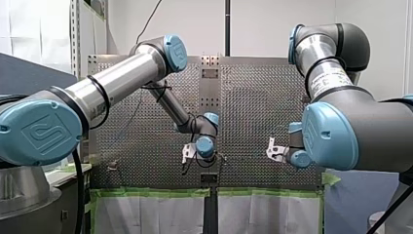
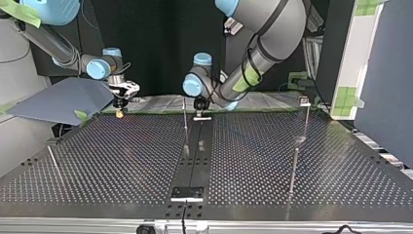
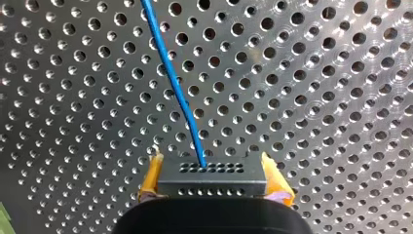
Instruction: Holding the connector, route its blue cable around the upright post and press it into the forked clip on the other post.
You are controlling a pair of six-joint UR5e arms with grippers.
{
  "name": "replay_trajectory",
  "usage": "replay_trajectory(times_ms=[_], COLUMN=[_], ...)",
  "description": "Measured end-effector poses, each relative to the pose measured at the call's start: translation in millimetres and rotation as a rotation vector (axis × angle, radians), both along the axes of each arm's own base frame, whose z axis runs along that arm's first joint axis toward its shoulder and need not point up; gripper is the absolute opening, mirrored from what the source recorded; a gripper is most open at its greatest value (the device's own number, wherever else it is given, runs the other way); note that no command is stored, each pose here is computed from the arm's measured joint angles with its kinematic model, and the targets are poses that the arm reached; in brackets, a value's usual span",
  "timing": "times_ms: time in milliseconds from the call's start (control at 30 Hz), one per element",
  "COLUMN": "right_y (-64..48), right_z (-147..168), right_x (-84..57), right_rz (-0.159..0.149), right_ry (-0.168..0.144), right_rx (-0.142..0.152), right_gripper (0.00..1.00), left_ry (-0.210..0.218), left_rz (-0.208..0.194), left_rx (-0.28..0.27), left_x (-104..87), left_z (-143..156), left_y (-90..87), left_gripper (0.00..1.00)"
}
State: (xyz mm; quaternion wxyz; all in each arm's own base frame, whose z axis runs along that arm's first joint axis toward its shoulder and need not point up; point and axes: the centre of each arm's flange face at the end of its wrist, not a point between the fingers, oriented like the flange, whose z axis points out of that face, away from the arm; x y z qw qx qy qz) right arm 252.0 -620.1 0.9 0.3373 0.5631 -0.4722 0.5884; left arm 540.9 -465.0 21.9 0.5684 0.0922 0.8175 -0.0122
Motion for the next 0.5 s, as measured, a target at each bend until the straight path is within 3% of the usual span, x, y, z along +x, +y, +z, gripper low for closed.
replay_trajectory(times_ms=[233,500], right_y=[1.2,1.4], right_z=[-1,-2], right_x=[-0.2,-2.1], right_rz=[0.000,-0.003], right_ry=[0.003,0.004], right_rx=[0.011,0.020], right_gripper=[0.00,0.00], left_ry=[0.032,0.063], left_rz=[-0.014,-0.033], left_rx=[0.075,0.106], left_x=[-15.0,-33.4], left_z=[3,20], left_y=[-4.9,-13.5], left_gripper=[1.00,1.00])
